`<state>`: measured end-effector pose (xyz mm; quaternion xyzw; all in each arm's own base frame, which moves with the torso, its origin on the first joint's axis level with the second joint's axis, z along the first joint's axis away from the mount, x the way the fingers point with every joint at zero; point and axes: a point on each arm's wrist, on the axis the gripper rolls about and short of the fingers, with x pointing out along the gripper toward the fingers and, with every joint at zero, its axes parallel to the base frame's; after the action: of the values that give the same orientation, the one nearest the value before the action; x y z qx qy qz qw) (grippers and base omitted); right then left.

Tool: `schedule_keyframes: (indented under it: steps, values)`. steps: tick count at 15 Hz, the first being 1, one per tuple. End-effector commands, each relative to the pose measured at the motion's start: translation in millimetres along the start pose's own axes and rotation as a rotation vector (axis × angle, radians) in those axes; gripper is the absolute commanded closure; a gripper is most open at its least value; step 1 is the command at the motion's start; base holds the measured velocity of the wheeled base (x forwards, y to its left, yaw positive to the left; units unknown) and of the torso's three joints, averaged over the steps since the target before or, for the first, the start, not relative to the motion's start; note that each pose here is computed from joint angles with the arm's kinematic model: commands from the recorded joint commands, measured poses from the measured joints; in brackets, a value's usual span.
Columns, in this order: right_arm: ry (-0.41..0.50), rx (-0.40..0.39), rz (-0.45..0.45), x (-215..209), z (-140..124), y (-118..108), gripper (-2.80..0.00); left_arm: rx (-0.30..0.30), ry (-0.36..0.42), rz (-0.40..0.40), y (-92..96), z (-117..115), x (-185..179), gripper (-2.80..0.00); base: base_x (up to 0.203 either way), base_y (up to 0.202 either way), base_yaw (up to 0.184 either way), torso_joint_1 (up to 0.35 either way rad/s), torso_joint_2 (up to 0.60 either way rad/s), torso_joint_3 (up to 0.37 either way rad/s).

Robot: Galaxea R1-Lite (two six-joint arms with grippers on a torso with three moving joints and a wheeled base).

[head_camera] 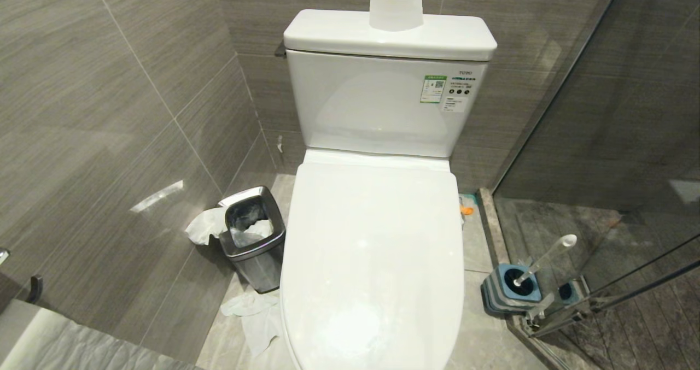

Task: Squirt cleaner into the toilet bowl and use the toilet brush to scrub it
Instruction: Use the left hand to lift the toilet lid slightly

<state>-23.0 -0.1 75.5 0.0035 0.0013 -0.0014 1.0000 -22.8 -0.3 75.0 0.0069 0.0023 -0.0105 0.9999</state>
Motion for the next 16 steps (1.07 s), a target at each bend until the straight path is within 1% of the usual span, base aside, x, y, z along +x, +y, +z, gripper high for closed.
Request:
schedule_keyframes:
  steps: [1,16]
  values:
    - [0.000,0.001,-0.001,0.0,0.0,0.0,0.00,0.000,0.003,0.000,0.0,-0.4,0.2,0.00,0.000,0.000,0.000,0.000,0.00,0.000]
    - [0.000,0.001,-0.002,0.1,0.0,0.0,0.00,0.000,0.003,0.001,0.0,-0.4,0.2,0.00,0.000,0.000,0.000,0.000,0.00,0.000]
